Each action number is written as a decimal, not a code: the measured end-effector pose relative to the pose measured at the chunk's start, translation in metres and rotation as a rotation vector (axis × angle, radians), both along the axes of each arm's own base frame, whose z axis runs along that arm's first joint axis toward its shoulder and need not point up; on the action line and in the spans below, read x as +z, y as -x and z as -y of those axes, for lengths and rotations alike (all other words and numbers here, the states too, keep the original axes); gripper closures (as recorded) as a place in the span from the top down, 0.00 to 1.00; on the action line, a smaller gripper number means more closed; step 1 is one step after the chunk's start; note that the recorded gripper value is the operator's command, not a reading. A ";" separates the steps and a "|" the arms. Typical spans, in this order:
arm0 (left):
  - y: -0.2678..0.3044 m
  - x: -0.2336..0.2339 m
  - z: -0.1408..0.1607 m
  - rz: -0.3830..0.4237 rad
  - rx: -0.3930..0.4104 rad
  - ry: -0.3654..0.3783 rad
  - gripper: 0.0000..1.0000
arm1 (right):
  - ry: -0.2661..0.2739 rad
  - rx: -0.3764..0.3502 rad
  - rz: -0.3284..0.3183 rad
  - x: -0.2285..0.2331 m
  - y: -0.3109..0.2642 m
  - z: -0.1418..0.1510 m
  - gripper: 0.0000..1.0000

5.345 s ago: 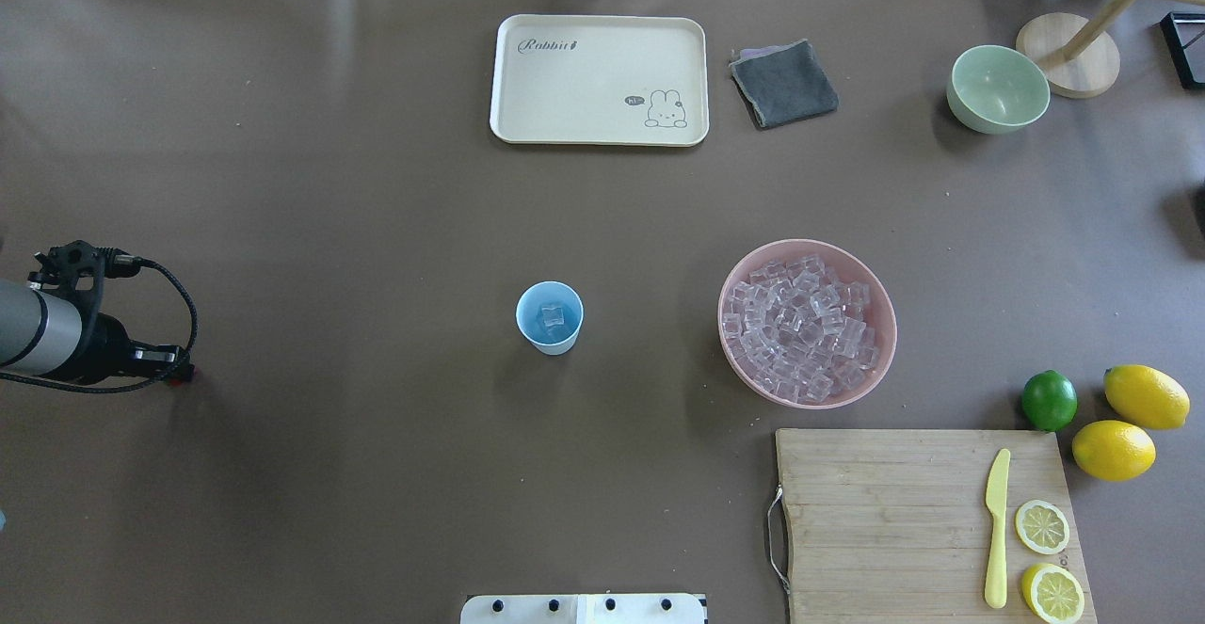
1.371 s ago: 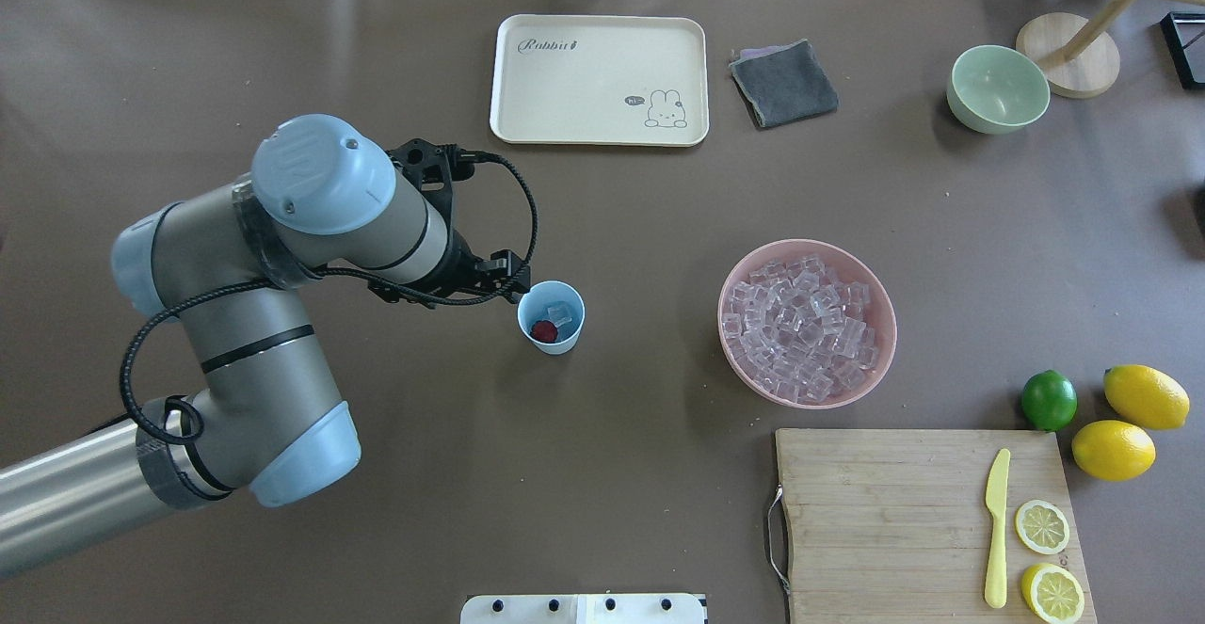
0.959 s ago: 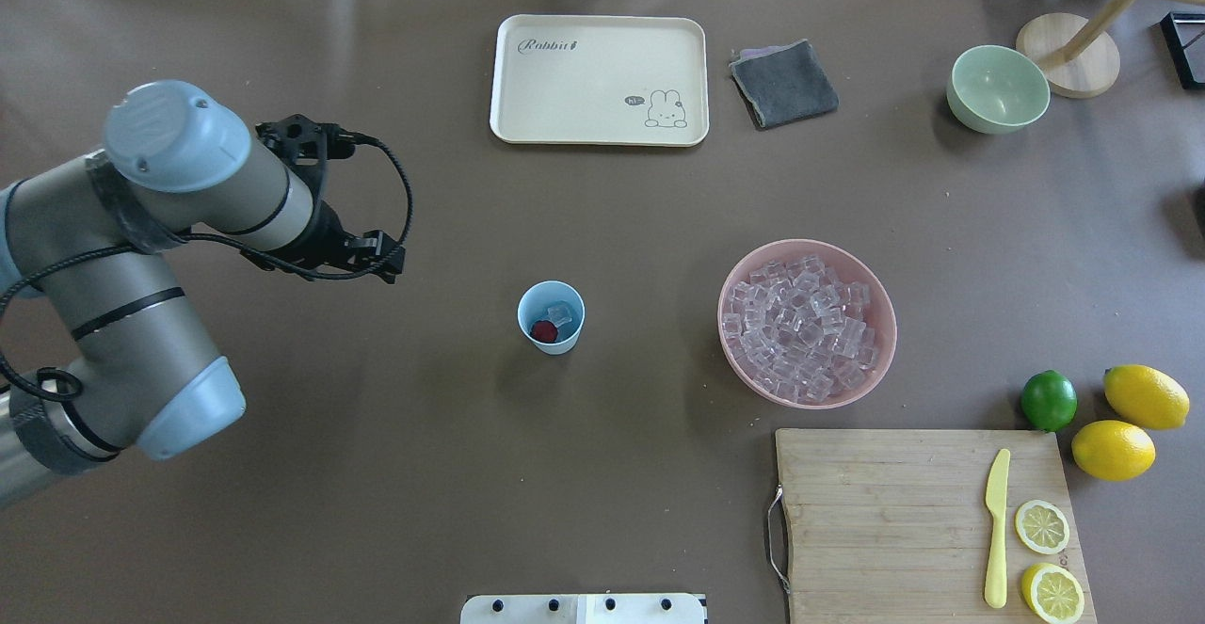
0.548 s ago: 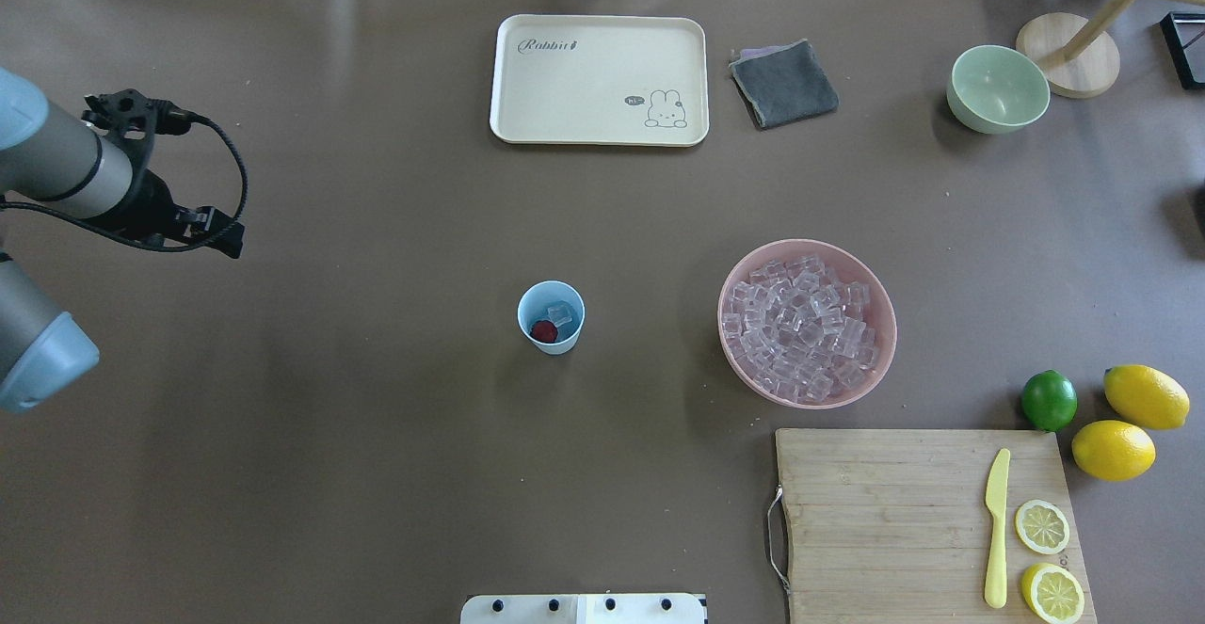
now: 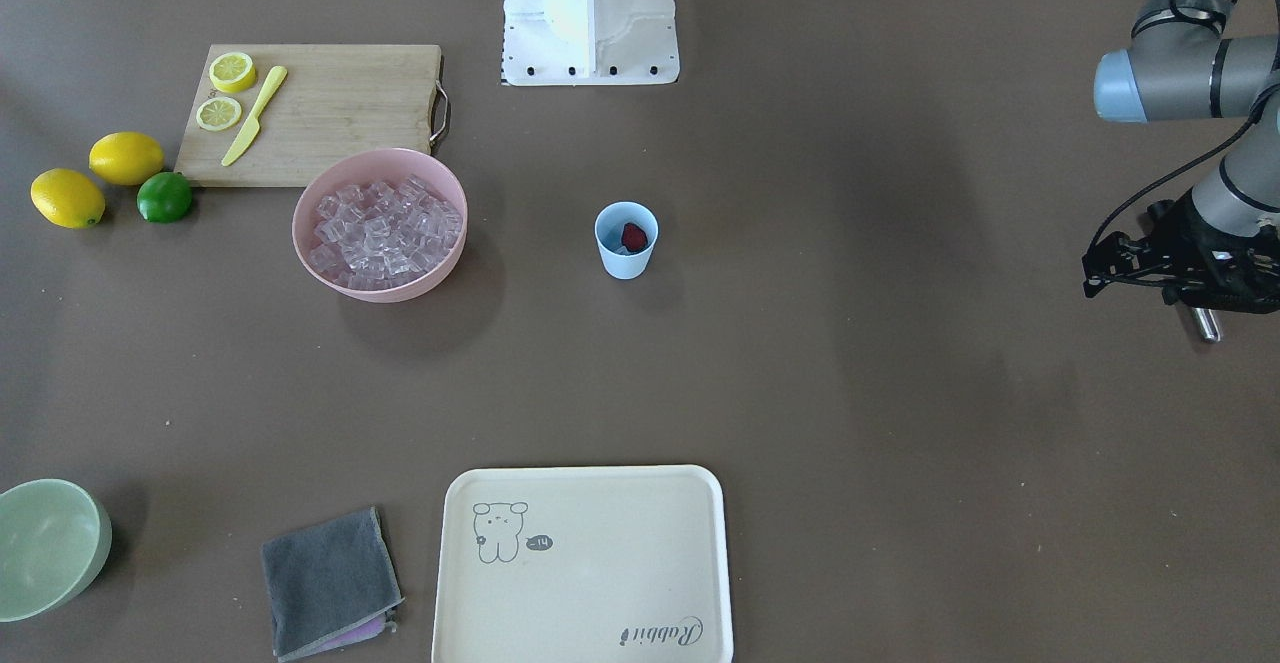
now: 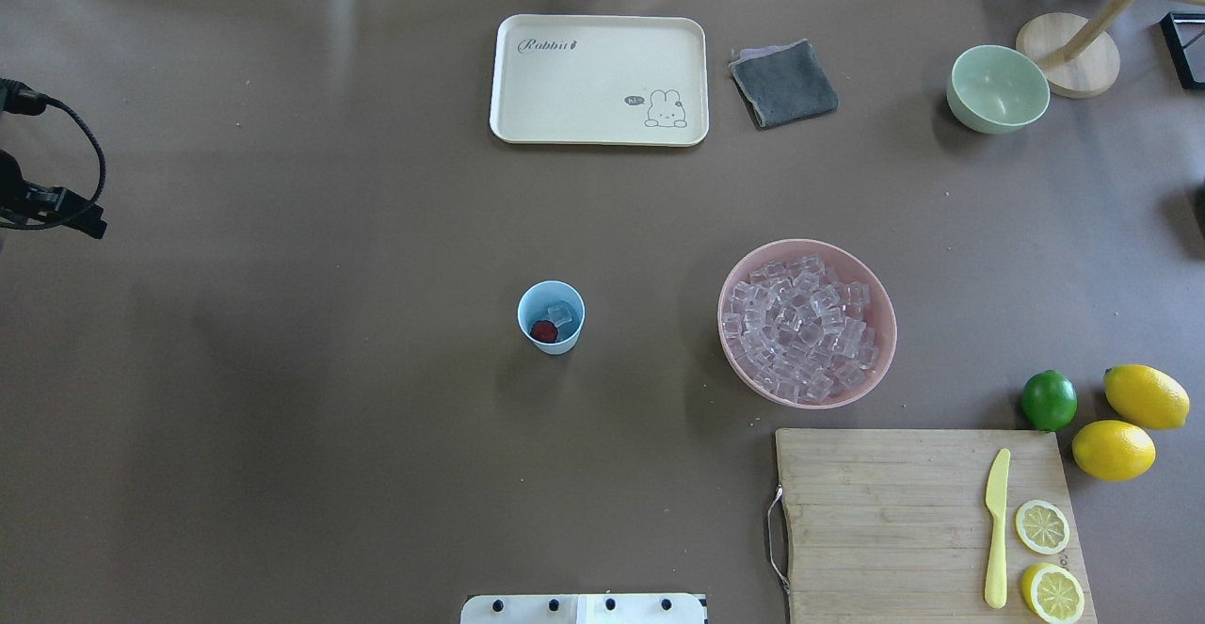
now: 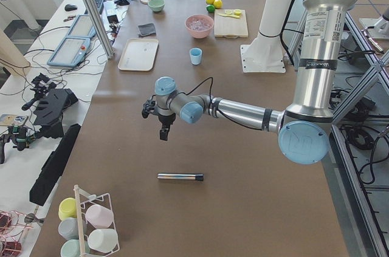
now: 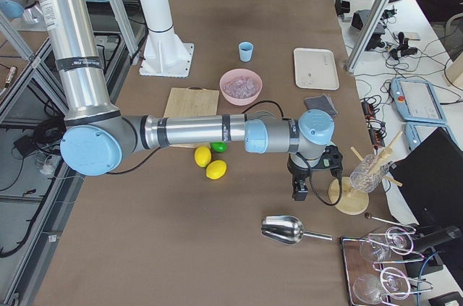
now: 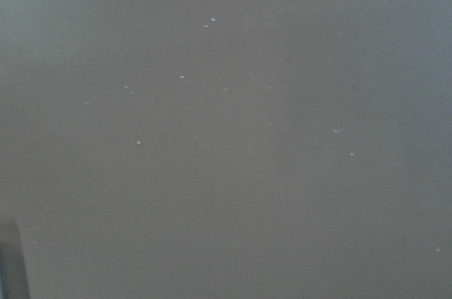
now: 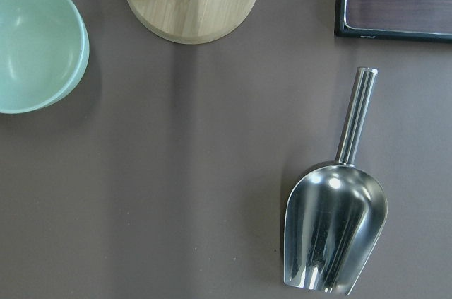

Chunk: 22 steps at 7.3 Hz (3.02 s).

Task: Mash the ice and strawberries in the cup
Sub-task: 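Withdraw the left gripper away from the cup, then lower the left gripper onto the metal rod and grasp it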

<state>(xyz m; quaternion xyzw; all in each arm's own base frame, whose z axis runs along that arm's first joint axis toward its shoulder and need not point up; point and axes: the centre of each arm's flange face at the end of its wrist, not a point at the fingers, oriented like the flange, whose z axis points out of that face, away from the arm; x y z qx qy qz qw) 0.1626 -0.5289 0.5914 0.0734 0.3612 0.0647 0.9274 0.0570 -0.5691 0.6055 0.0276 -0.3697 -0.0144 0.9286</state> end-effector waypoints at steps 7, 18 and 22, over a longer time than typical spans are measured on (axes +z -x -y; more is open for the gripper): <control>0.057 0.059 0.012 0.015 0.012 -0.001 0.98 | 0.004 -0.001 0.001 0.012 -0.004 -0.089 1.00; 0.066 0.146 -0.003 -0.023 -0.098 0.140 0.97 | -0.021 -0.001 -0.010 -0.001 -0.005 -0.082 1.00; 0.061 0.149 -0.006 -0.032 -0.095 0.127 0.86 | -0.025 -0.001 -0.008 -0.003 -0.005 -0.081 1.00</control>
